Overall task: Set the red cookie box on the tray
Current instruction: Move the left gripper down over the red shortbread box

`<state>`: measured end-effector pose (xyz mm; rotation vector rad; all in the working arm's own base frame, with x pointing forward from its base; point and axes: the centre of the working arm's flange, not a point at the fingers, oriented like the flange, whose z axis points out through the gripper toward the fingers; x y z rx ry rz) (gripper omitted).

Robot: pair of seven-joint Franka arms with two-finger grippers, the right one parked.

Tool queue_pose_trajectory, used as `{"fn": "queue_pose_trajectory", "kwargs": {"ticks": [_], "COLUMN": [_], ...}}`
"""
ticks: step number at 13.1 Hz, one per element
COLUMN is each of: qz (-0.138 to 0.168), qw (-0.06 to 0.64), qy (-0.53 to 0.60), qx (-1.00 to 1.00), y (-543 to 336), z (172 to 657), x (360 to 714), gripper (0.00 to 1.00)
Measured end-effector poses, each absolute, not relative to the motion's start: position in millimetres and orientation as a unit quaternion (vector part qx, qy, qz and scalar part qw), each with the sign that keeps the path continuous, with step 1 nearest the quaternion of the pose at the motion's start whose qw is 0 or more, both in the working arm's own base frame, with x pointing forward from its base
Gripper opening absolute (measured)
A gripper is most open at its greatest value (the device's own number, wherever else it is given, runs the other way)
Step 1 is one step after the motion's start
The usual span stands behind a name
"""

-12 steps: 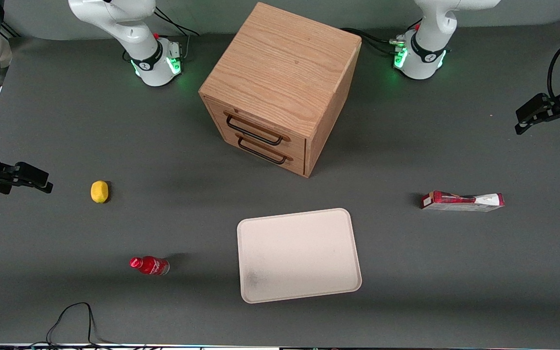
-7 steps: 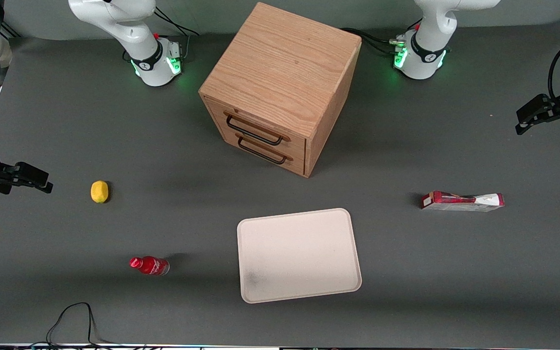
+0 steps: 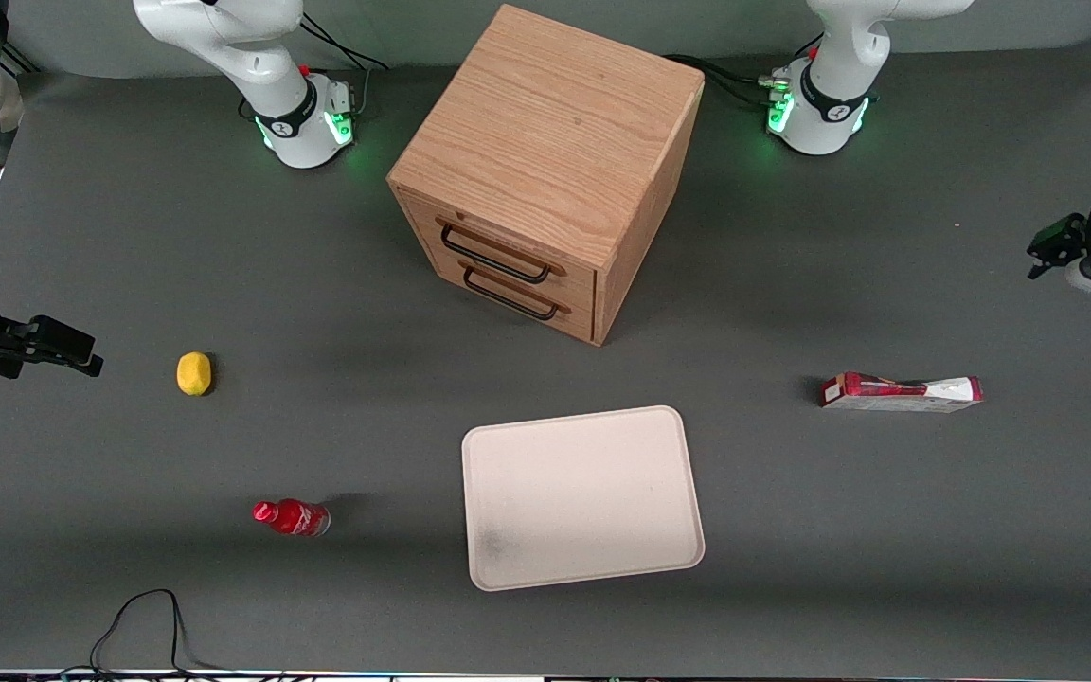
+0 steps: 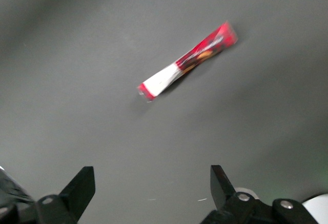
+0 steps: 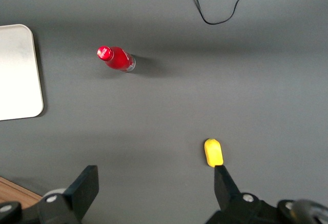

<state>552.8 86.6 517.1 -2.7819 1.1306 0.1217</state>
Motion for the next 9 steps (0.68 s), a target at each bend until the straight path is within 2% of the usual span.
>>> {"fn": "queue_pose_trajectory", "kwargs": {"ticks": [5,7,9], "qz": [0.061,0.067,0.057], "qw": [0.059,0.018,-0.021], "qy": [0.556,0.569,0.591], "qx": [-0.827,-0.82,-0.804], "y": [99,92,81], "z": [429,386,349], "x": [568,571,578], "gripper": [0.99,0.98,0.98]}}
